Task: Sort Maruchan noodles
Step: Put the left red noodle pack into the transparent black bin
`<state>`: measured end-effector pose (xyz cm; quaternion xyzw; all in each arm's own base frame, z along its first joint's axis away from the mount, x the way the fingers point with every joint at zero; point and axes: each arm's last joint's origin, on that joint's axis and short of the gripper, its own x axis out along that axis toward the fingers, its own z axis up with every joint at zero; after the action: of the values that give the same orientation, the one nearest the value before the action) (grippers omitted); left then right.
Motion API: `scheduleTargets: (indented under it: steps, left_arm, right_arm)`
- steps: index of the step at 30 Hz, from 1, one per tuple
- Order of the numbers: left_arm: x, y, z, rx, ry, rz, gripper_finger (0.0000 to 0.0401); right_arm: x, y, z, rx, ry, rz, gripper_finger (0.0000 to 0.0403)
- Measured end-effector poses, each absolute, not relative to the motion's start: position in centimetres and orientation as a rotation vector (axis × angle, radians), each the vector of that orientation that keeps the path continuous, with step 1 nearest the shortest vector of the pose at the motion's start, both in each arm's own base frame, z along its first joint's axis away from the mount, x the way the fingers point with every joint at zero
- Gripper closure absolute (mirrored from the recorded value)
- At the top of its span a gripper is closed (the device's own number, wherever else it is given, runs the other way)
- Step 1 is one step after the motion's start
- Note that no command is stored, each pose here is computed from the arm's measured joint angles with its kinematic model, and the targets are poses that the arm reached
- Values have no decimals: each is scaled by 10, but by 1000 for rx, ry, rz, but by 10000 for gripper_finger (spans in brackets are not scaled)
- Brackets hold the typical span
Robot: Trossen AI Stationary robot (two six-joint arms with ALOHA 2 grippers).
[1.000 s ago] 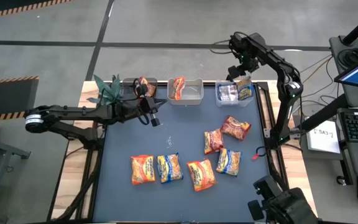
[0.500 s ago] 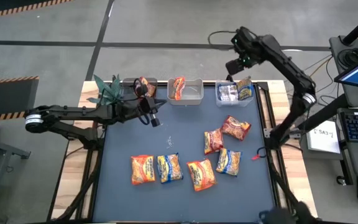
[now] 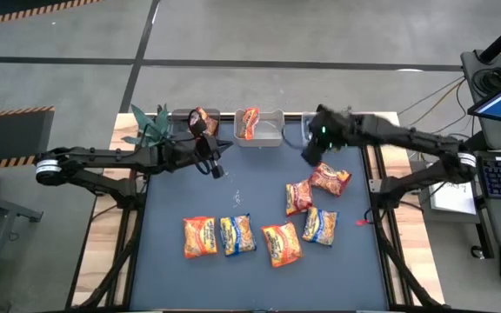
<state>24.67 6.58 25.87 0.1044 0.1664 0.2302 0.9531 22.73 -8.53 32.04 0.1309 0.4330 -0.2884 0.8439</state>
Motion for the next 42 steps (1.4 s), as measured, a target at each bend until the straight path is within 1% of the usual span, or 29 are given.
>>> scheduleTargets:
  steps: [5,7,9,14,19,25,36,39,42]
  left_arm:
    - [247,66,259,190,333,469,401]
    - [247,66,259,179,330,471,401]
    - [247,66,259,167,327,473,401]
    - [247,66,259,138,320,477,401]
    - [247,66,259,121,316,480,401]
    - [247,66,259,120,315,480,401]
    - [247,66,259,120,315,480,401]
    - [247,66,259,120,315,480,401]
    - [247,66,259,120,315,480,401]
  right_arm:
    - [239,-51,281,295,814,-323,304]
    - [243,-41,265,305,780,-247,312]
    - [246,-34,252,327,760,-210,320]
    - [248,-28,221,384,799,-218,338]
    - [251,-28,201,425,872,-249,350]
    - [257,-29,184,417,945,-258,355]
    - [263,-30,165,405,1029,-258,355]
    - [271,-31,156,411,1016,-247,355]
    - [286,-32,152,393,917,-215,355]
